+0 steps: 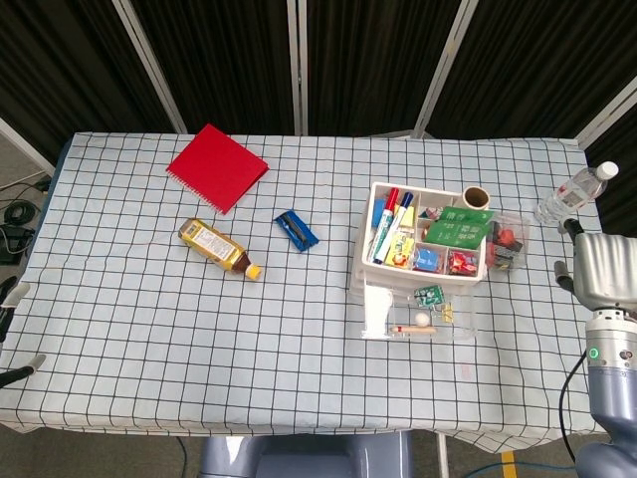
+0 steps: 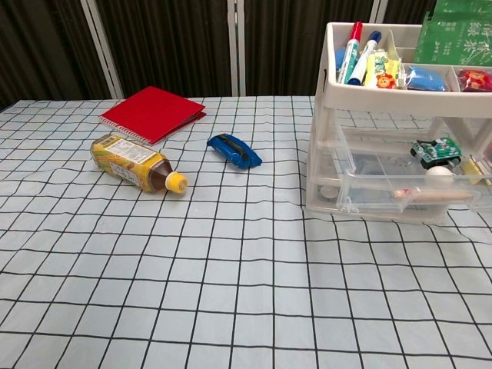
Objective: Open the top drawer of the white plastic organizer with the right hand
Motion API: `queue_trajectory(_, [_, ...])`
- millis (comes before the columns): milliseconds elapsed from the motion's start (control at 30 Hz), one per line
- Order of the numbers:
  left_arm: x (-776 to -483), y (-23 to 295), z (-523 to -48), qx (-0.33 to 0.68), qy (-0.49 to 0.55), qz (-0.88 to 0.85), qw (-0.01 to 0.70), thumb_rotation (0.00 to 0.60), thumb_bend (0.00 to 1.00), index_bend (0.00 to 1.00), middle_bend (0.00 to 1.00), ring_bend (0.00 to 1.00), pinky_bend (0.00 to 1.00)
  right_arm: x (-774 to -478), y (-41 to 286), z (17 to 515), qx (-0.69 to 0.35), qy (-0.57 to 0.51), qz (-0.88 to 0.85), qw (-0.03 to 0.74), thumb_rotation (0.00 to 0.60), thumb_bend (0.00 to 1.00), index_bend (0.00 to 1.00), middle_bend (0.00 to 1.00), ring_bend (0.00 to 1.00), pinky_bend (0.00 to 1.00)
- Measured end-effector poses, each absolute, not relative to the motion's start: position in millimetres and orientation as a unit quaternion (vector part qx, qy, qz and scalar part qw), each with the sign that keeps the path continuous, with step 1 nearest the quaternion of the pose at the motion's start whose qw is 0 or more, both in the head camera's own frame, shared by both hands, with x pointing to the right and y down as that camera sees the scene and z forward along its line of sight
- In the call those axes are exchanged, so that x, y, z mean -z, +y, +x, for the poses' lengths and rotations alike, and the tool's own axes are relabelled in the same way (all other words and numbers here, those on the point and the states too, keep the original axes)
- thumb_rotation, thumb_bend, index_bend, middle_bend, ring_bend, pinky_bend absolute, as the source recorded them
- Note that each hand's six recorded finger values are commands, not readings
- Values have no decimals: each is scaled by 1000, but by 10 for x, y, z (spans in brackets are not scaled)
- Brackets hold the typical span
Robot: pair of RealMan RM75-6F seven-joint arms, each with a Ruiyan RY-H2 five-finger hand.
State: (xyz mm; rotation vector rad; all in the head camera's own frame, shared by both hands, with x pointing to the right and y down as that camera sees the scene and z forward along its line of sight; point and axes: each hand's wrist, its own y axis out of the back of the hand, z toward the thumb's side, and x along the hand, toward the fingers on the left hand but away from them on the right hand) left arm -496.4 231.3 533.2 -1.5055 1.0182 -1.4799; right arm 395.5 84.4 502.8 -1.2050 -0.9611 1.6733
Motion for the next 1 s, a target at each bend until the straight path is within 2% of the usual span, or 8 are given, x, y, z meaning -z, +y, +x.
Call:
queue_trajectory(133, [-5332, 2310, -4967, 582, 401, -592, 388, 600, 0, 0, 0, 0, 0, -5020, 845, 3962, -666, -386, -478, 423, 600, 228, 372, 1000, 995, 762])
queue_trajectory(233, [-5341, 2312, -4966, 582, 399, -592, 388, 600, 0, 0, 0, 0, 0, -4984, 859, 3939, -655, -391, -477, 436, 600, 223, 359, 941, 916, 683])
queue_trajectory(400, [-5342, 2316, -4956, 582, 398, -592, 390, 600, 0, 0, 0, 0, 0, -4933, 958, 3857, -614, -405, -489, 468, 600, 211, 317, 646, 650, 502])
queue_trajectory(500, [-5343, 2322, -4958, 582, 398, -592, 390, 600, 0, 0, 0, 0, 0, -4941, 1076, 3852, -587, -418, -506, 474, 600, 203, 266, 426, 418, 357])
queue_trajectory(600, [-5353, 2330, -4965, 582, 397, -594, 388, 600, 0, 0, 0, 0, 0, -4986, 1218, 3923, -567, -428, -521, 474, 600, 186, 155, 202, 171, 209])
queue_trajectory(667, [-5360, 2336, -4971, 582, 396, -595, 387, 600, 0, 0, 0, 0, 0, -5039, 1321, 4015, -558, -431, -528, 473, 600, 169, 91, 81, 50, 118])
queue_trajectory(767, [-5359, 2340, -4971, 581, 396, -596, 388, 600, 0, 0, 0, 0, 0, -5145, 1490, 4183, -557, -433, -537, 463, 600, 144, 20, 0, 0, 13])
queue_trajectory(1000, [-5368, 2351, -4984, 581, 395, -597, 387, 600, 0, 0, 0, 0, 0, -5366, 1821, 4478, -571, -433, -545, 435, 600, 134, 0, 0, 0, 0])
